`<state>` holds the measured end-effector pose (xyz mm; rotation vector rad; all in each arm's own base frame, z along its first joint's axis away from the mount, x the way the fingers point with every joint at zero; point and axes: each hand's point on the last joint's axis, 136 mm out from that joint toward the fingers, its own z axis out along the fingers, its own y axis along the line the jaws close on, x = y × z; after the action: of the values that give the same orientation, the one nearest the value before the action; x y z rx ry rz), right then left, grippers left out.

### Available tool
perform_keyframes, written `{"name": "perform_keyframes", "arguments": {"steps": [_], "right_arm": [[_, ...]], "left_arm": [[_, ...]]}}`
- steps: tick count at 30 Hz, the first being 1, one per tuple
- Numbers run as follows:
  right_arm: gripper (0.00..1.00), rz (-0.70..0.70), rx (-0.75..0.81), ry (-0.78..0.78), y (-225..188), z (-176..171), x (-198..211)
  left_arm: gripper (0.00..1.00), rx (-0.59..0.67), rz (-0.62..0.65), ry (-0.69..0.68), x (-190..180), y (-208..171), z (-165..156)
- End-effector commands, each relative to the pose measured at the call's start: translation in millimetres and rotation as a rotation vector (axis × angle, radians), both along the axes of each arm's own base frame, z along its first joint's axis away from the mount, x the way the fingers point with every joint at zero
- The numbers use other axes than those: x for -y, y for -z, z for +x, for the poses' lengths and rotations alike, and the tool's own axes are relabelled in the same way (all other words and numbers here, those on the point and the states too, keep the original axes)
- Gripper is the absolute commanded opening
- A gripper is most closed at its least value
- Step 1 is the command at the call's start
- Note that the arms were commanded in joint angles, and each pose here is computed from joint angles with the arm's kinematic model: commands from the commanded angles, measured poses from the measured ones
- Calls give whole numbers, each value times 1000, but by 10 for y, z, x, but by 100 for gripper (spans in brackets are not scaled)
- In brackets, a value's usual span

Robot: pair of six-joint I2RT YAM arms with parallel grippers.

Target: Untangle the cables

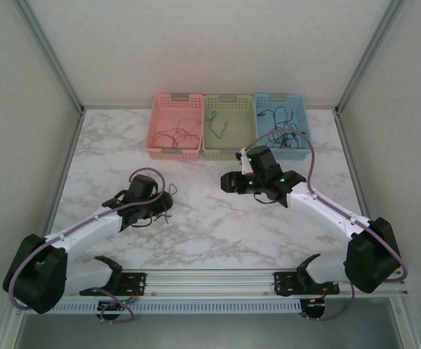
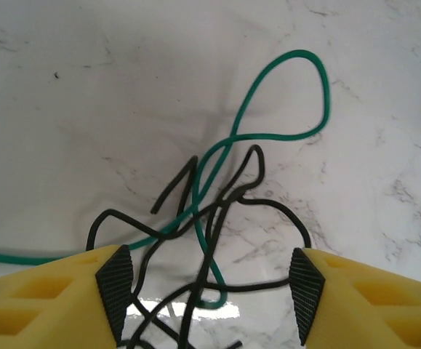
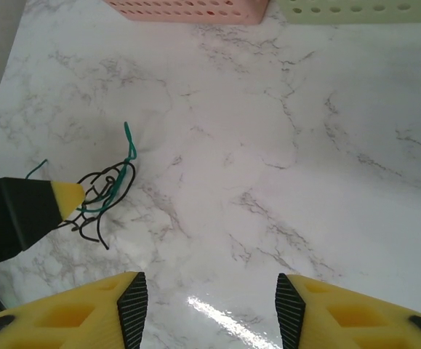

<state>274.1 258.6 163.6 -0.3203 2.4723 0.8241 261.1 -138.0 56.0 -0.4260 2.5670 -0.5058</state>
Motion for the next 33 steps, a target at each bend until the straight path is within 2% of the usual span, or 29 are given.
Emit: {"name": "perform_keyframes", "arguments": {"steps": [1, 5, 7, 9, 10, 16, 20, 26, 33], "right_arm": [[52, 31, 33, 2, -105, -32, -22], [51, 28, 37, 5, -125, -31, -10], [51, 33, 34, 0, -122, -42, -24], [51, 36, 30, -2, -114, -55, -29], [51, 39, 25, -1, -101, -64, -29], [51, 160, -34, -26, -159, -215, -203], [57, 255, -21, -141, -325, -379, -486], [67, 301, 56, -260, -588, -523, -793], [69, 280, 86, -265, -667, -396, -931]], "left_arm": [[54, 38, -18, 16, 54, -69, 130], [30, 35, -40, 32, 86, -44, 168], [14, 31, -67, 47, 135, -65, 171], [2, 37, -100, 65, 196, -135, 168], [0, 48, -118, 70, 220, -195, 172], [0, 169, -248, 159, 395, -729, 113], [0, 241, -347, 287, 577, -1109, -22], [0, 293, -428, 392, 757, -1535, -157], [0, 289, -450, 534, 988, -1748, -394]]}}
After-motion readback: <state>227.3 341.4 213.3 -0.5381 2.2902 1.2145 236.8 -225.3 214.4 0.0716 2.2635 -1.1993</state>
